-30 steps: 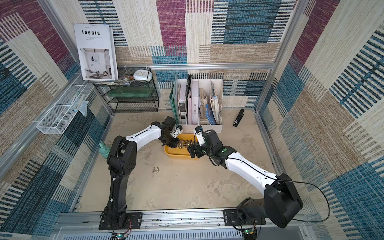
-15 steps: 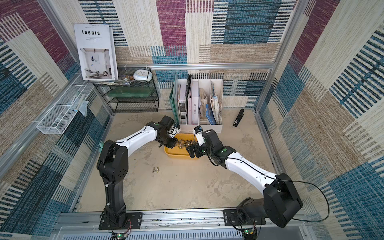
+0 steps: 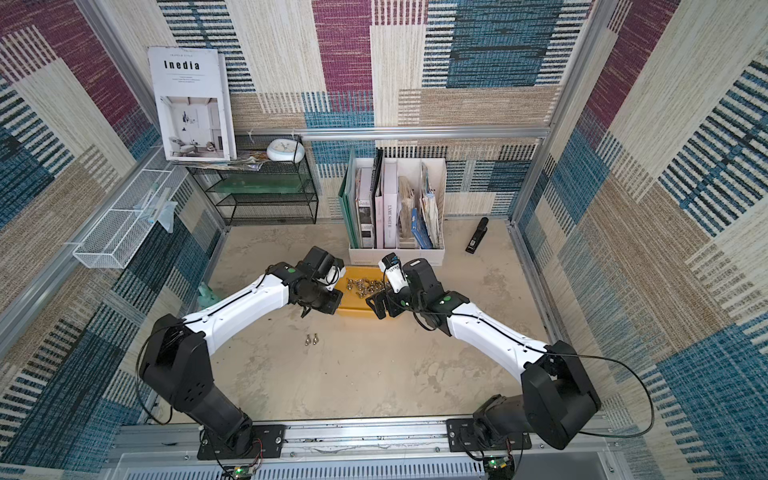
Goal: Take out the wing nut from the storage box
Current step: Place the wing nut at the center of the board.
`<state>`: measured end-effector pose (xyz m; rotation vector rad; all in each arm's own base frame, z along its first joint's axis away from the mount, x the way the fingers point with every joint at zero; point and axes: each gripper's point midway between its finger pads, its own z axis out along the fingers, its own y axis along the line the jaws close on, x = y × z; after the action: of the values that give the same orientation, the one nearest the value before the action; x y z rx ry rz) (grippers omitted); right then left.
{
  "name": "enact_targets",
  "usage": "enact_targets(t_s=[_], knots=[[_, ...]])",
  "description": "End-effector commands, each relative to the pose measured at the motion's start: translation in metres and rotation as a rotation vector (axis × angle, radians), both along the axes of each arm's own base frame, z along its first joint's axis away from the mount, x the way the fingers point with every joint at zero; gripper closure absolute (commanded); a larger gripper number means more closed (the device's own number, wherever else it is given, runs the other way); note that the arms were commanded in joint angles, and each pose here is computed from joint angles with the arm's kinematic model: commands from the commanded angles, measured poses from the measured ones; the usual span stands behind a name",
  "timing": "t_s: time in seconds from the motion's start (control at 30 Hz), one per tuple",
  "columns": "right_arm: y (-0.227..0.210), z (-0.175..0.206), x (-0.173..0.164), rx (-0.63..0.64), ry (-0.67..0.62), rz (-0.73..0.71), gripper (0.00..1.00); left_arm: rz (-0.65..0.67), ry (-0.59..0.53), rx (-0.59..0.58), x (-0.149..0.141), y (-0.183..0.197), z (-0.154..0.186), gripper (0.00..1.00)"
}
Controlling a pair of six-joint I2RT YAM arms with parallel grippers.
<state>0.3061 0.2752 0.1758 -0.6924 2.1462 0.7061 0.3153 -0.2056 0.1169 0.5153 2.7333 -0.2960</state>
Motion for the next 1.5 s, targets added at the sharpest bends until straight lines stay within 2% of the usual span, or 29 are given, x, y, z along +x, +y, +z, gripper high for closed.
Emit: enact_targets(t_s=[0.0,0.23,0.53,0.93,1.27,1.4,1.47], knots=[[0.010,0.008,-0.006,0.044,-0.013,0.052,0.01,0.120,-0.012,-0.031,-0.012,0.009,-0.001,1.00],[0.023,0.006,-0.022,0.062,0.010,0.114,0.01,0.199,0.015,-0.018,-0.046,0.024,-0.022,1.00],[0.026,0.000,-0.035,0.055,0.037,0.120,0.01,0.264,0.069,-0.028,-0.071,0.031,-0.057,0.99],[0.025,0.001,-0.040,0.043,0.036,0.124,0.01,0.291,0.103,0.044,-0.072,0.032,-0.079,0.99],[0.029,0.000,-0.043,0.043,0.041,0.150,0.01,0.289,0.110,0.080,-0.073,0.037,-0.088,0.95],[0.029,-0.001,-0.043,0.041,0.041,0.151,0.01,0.288,0.113,0.086,-0.073,0.038,-0.090,0.90],[0.028,0.000,-0.042,0.038,0.040,0.149,0.01,0.286,0.111,0.084,-0.073,0.038,-0.089,0.81]])
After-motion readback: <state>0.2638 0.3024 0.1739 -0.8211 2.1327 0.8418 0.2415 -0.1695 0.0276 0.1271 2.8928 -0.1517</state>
